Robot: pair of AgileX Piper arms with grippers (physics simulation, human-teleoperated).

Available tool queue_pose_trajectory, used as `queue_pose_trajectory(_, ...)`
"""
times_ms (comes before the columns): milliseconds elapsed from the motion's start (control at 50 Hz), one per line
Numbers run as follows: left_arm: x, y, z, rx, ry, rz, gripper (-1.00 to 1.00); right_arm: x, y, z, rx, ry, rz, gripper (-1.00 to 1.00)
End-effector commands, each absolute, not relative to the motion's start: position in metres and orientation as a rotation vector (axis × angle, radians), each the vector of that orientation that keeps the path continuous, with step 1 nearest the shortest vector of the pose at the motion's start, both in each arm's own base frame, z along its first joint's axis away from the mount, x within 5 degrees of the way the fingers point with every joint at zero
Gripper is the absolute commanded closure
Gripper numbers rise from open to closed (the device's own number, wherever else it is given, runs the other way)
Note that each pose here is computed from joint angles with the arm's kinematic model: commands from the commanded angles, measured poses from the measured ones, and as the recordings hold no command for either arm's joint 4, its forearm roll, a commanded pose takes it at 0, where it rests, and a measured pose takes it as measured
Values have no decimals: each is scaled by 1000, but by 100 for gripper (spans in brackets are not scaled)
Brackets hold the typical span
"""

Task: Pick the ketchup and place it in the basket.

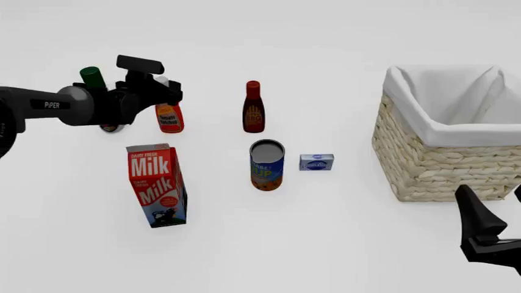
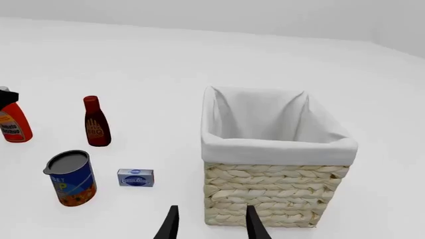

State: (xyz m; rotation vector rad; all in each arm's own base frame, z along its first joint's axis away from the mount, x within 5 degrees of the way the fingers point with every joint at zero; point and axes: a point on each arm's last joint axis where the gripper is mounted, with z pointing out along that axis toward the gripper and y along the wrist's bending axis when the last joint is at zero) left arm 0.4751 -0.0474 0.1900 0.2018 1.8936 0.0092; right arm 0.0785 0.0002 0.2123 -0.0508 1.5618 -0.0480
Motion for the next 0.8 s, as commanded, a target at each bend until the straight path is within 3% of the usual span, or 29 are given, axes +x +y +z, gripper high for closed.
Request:
queue_pose_trajectory(20,481,-47,185,198,1896,8,-100,80,0,212,-50,1568,-51,-100)
queue_pose_trajectory(320,489,-43,184,183,1892,12,-100,83,0,211,-51,1576,-53,-100)
queue_pose_trajectory(340,489,-44,184,184,1893,10,100,83,0,211,-53,1577,-54,-100)
queue_pose_trajectory(580,486,-46,188,172,1890,-5,100,84,0,212,-54,1577,-56,-100)
queue_pose_trajectory(800,467,-45,224,160,1852,-14,100,82,0,212,-58,1572,-60,-100)
